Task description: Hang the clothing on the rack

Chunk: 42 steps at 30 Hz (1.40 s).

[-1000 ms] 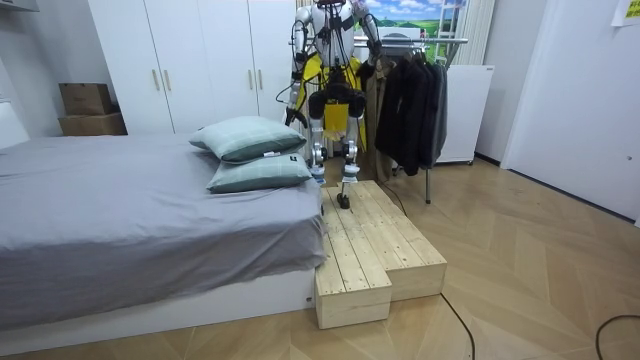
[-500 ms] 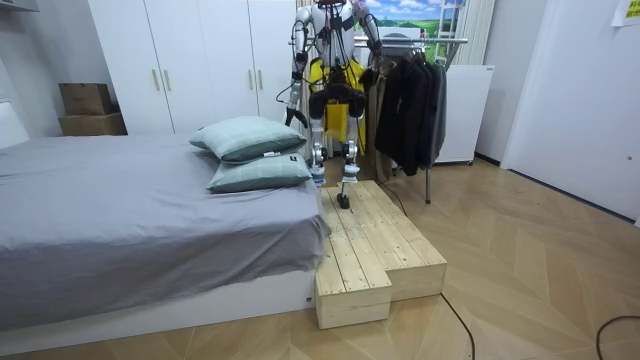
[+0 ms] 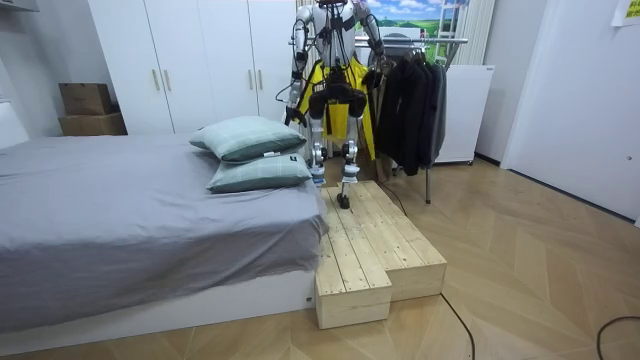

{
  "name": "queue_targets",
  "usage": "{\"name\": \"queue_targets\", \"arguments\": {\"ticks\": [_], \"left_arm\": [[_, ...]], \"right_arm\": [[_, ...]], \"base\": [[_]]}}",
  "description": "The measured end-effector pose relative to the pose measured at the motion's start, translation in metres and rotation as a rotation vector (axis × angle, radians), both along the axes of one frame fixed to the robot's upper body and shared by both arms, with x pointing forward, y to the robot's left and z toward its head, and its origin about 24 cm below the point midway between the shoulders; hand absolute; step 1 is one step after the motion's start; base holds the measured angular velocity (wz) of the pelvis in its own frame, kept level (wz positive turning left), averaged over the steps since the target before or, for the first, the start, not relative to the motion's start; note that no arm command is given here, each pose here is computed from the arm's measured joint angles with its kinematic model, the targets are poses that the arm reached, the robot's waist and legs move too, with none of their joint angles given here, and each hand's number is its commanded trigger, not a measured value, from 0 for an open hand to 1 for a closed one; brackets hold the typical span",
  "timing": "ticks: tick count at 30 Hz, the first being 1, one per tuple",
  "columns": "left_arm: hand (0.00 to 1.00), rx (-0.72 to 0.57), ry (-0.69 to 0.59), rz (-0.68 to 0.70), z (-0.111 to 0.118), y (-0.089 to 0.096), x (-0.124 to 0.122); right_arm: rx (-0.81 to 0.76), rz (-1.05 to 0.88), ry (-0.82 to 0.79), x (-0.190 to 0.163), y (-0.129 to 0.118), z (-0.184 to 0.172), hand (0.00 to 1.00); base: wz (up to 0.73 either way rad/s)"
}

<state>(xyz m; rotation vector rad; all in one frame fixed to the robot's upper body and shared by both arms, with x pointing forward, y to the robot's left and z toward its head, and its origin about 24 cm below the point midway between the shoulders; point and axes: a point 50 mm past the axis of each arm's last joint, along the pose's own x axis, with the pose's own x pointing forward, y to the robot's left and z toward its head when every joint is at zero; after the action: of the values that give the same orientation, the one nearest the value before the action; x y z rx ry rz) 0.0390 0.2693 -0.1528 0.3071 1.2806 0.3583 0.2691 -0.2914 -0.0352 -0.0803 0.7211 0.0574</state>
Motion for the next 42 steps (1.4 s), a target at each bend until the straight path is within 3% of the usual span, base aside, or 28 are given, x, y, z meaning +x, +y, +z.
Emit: {"name": "queue_targets", "arguments": {"ticks": [42], "left_arm": [[0.00, -0.003, -0.036, -0.040, 0.003, 0.002, 0.018]], "right_arm": [[0.044, -0.032, 0.146, -0.021, -0.013, -0.020, 1.00]], "base": [[0.00]]}}
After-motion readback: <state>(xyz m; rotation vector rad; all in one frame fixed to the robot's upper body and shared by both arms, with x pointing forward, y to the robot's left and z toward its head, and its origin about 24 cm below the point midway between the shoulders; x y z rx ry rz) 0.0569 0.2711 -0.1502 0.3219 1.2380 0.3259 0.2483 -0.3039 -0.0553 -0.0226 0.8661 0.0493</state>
